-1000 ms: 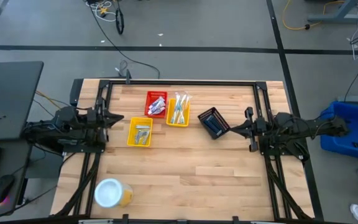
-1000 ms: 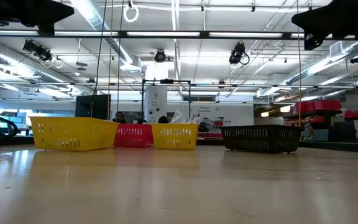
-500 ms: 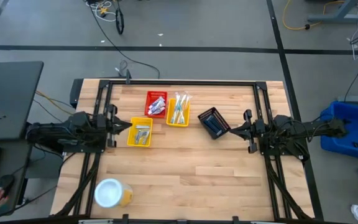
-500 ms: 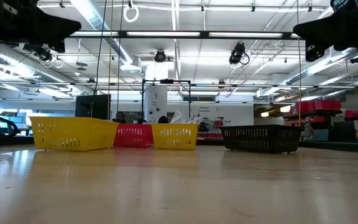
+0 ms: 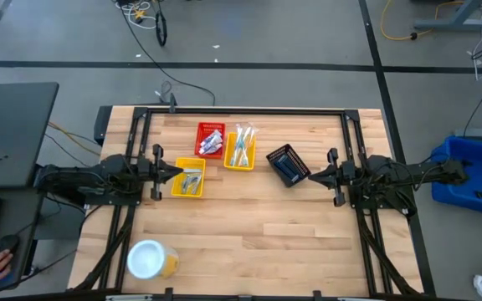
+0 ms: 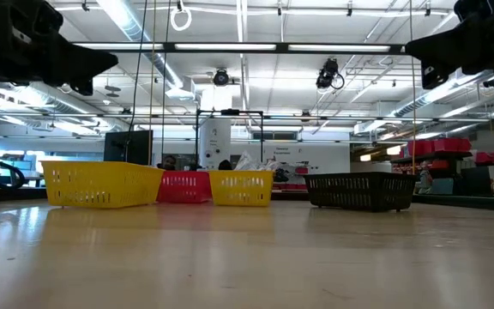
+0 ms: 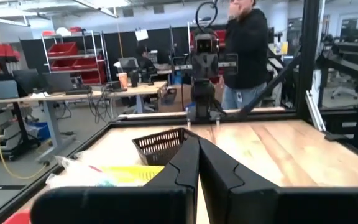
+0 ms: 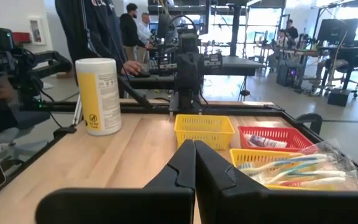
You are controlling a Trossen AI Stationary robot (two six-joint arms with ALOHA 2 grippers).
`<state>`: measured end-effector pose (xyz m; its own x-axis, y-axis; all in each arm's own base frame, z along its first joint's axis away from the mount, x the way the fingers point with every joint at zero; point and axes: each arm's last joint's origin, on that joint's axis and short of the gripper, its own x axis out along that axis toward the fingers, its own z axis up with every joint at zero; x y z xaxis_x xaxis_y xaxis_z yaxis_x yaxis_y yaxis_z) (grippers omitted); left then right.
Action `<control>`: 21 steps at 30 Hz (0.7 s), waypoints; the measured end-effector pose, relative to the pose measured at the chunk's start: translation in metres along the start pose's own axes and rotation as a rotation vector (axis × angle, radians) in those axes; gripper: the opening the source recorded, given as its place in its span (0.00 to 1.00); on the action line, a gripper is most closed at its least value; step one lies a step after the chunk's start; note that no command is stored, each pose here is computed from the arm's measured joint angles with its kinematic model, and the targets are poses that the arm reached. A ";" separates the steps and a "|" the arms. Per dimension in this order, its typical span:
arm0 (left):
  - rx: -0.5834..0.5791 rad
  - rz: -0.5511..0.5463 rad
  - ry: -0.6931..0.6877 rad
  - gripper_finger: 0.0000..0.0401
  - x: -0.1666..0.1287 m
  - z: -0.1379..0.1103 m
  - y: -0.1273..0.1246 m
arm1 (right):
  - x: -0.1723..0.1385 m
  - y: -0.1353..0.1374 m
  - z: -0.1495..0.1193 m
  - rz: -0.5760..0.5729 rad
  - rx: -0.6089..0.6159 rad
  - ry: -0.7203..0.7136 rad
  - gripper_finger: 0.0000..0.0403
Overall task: Pick & Place Travel size toiletries
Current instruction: Return to Home Position
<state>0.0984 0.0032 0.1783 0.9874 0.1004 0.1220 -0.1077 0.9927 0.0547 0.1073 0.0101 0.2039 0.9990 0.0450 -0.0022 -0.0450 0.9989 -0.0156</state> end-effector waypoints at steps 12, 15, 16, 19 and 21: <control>-0.023 -0.003 0.010 0.04 0.000 -0.001 0.000 | 0.001 0.000 -0.010 0.001 0.010 0.027 0.00; -0.026 -0.003 0.010 0.04 0.000 -0.001 0.000 | 0.003 0.001 -0.022 0.000 0.008 0.010 0.00; -0.022 -0.003 0.010 0.04 0.000 -0.001 0.000 | 0.003 0.001 -0.023 0.000 0.004 0.003 0.00; -0.020 -0.003 0.010 0.04 0.000 -0.001 0.000 | 0.003 0.001 -0.030 0.017 0.026 -0.016 0.00; -0.019 -0.003 0.010 0.04 0.000 -0.001 0.000 | 0.004 0.002 -0.038 0.023 0.034 0.021 0.00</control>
<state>0.0985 0.0031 0.1770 0.9889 0.0977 0.1118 -0.1022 0.9941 0.0357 0.1107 0.0112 0.1664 0.9974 0.0683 -0.0228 -0.0679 0.9975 0.0188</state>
